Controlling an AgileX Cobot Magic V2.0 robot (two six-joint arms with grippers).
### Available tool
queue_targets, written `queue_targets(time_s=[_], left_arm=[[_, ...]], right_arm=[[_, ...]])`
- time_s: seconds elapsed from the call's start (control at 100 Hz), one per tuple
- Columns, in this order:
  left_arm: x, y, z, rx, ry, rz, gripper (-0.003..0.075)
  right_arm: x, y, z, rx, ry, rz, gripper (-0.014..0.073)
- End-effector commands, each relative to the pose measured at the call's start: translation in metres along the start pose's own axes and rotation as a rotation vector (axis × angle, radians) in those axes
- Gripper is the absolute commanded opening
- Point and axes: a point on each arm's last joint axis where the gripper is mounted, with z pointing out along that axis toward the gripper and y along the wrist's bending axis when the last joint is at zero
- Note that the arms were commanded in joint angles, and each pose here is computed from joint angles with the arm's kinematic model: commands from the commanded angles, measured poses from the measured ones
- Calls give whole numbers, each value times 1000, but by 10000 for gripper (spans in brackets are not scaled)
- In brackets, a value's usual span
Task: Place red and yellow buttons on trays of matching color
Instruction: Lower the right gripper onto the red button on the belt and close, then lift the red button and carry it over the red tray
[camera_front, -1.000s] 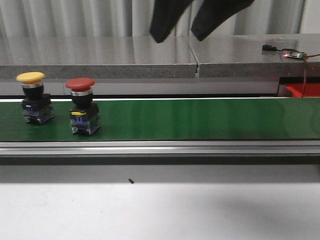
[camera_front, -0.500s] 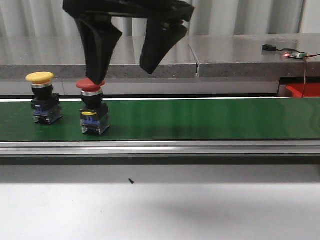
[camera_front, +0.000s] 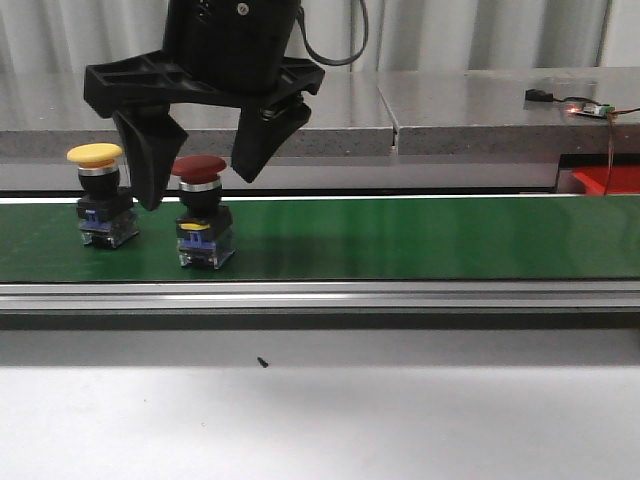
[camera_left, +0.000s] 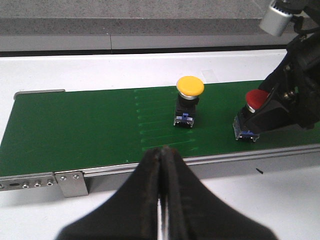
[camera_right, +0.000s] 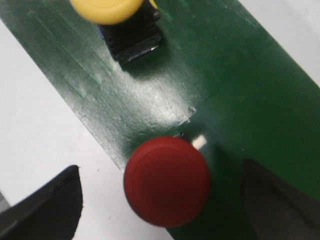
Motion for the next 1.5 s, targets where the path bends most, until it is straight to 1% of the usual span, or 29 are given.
queue_targets(time_s=[0.0, 0.07, 0.19, 0.26, 0.31, 0.36, 0.42, 0.55, 0.71, 0.95, 1.1, 1.49], left_arm=[[-14, -1, -4, 10, -99, -11, -19], [-14, -1, -4, 10, -99, -11, -19], [-14, -1, -4, 10, -99, -11, -19], [-14, -1, -4, 10, -99, -11, -18], [-14, -1, -4, 10, -99, -11, -19], [-14, -1, -4, 10, -99, -11, -19], [-14, -1, -4, 10, -99, -11, -19], [-14, -1, -4, 10, -99, -11, -19], [-14, -1, -4, 10, -99, -11, -19], [-14, -1, -4, 10, -99, -11, -19], [-14, -1, -4, 10, -99, -11, -19], [-14, -1, -4, 10, -99, -11, -19]], right_arm=[[-18, -4, -32, 15, -146, -10, 603], [-17, -6, -29, 17, -140, -7, 524], [-17, -6, -30, 17, -143, -6, 314], [-17, -6, -30, 17, -142, -6, 210], [-17, -6, -30, 17, -141, -6, 160], [-17, -6, -31, 17, -143, -4, 137], [-18, -6, -35, 16, -152, 9, 133], [-18, -16, -52, 32, -172, 71, 133], [-15, -42, -82, 102, -192, 166, 132], [-1, -83, -130, 199, -219, 252, 132], [21, -109, -155, 263, -237, 314, 132], [98, -174, -208, 457, -272, 535, 132]])
